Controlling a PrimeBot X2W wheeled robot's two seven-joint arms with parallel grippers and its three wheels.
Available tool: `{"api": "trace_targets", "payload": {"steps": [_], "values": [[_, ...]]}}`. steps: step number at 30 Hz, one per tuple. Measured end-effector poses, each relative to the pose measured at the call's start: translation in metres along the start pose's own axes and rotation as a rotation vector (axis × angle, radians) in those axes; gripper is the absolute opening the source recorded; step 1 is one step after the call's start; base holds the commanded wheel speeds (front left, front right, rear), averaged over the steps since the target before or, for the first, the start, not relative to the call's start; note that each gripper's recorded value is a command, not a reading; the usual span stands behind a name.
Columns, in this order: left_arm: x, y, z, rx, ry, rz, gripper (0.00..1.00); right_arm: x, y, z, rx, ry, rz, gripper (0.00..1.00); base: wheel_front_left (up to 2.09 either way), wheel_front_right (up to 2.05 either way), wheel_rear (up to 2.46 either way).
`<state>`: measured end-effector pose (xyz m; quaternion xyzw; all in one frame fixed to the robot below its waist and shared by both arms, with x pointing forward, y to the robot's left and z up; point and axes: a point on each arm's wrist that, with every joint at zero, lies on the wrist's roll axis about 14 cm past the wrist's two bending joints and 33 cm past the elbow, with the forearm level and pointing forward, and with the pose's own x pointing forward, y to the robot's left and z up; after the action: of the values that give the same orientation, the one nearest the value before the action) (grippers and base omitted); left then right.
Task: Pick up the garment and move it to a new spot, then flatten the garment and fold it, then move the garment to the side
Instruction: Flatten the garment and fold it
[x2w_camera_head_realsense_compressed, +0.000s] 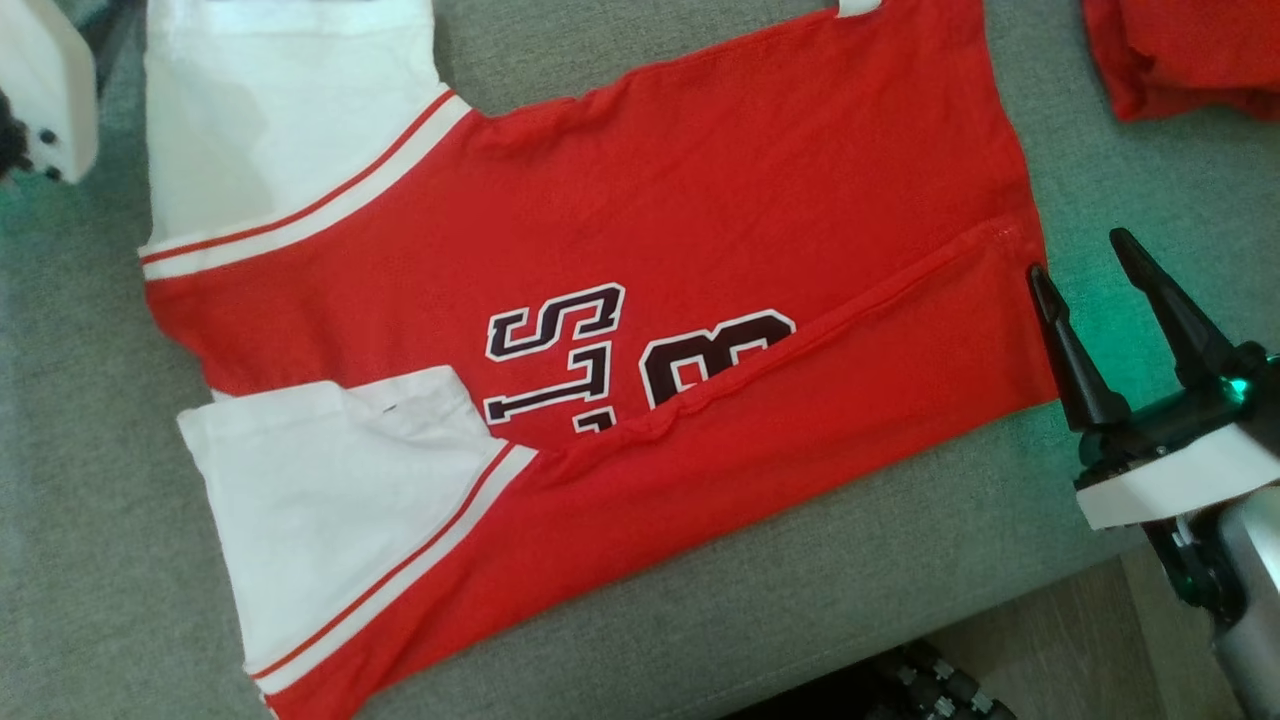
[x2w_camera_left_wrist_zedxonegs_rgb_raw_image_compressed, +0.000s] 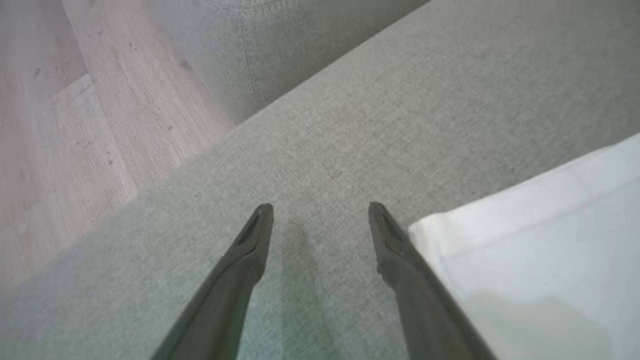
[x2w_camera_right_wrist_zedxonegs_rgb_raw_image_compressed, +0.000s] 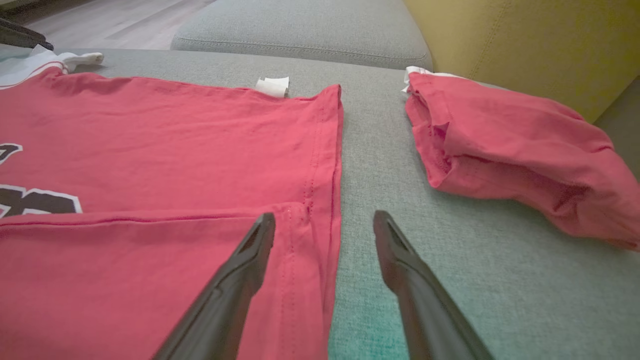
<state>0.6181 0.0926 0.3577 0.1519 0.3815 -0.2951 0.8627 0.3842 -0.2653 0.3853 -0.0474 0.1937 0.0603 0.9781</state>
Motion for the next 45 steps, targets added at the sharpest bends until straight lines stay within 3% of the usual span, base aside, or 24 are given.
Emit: {"api": "trace_targets", "payload": {"steps": [5, 13, 18, 28, 29, 31, 33, 36, 38, 45], "values": [[-0.003, 0.004, 0.017, -0.007, -0.067, -0.001, 1.0, 0.0, -0.001, -0.002, 0.005, 0.002, -0.007, 1.0, 0.0, 0.0, 0.0], [-0.013, -0.029, 0.012, -0.074, -0.006, -0.138, 1.0, 0.003, -0.002, 0.002, 0.003, -0.014, -0.006, 1.0, 0.0, 0.0, 0.0], [-0.014, -0.027, -0.015, -0.062, 0.077, -0.14, 1.0, 0.005, -0.001, 0.001, 0.004, -0.011, -0.004, 1.0, 0.0, 0.0, 0.0], [-0.01, -0.027, -0.012, -0.064, 0.04, -0.142, 1.0, 0.005, -0.001, -0.002, 0.004, -0.003, -0.005, 1.0, 0.0, 0.0, 0.0], [-0.01, -0.028, -0.012, -0.061, 0.039, -0.143, 0.87, 0.005, -0.002, -0.002, 0.004, -0.003, -0.005, 1.0, 0.0, 0.0, 0.0], [-0.011, -0.03, -0.011, -0.053, 0.03, -0.146, 0.76, 0.004, -0.002, -0.002, 0.004, -0.002, -0.008, 1.0, 0.0, 0.0, 0.0], [-0.011, -0.033, -0.008, -0.047, 0.018, -0.15, 0.75, 0.004, -0.003, -0.002, 0.004, -0.002, -0.01, 1.0, 0.0, 0.0, 0.0], [-0.01, -0.035, -0.009, -0.043, 0.015, -0.155, 0.64, 0.003, -0.003, -0.003, 0.004, 0.003, -0.011, 1.0, 0.0, 0.0, 0.0], [-0.009, -0.036, -0.008, -0.036, 0.009, -0.159, 0.49, 0.003, -0.002, -0.005, 0.005, 0.007, -0.009, 1.0, 0.0, 0.0, 0.0], [-0.007, -0.04, -0.004, -0.035, -0.016, -0.17, 0.33, 0.001, -0.002, -0.01, 0.016, 0.022, -0.012, 1.0, 0.0, 0.0, 0.0]]}}
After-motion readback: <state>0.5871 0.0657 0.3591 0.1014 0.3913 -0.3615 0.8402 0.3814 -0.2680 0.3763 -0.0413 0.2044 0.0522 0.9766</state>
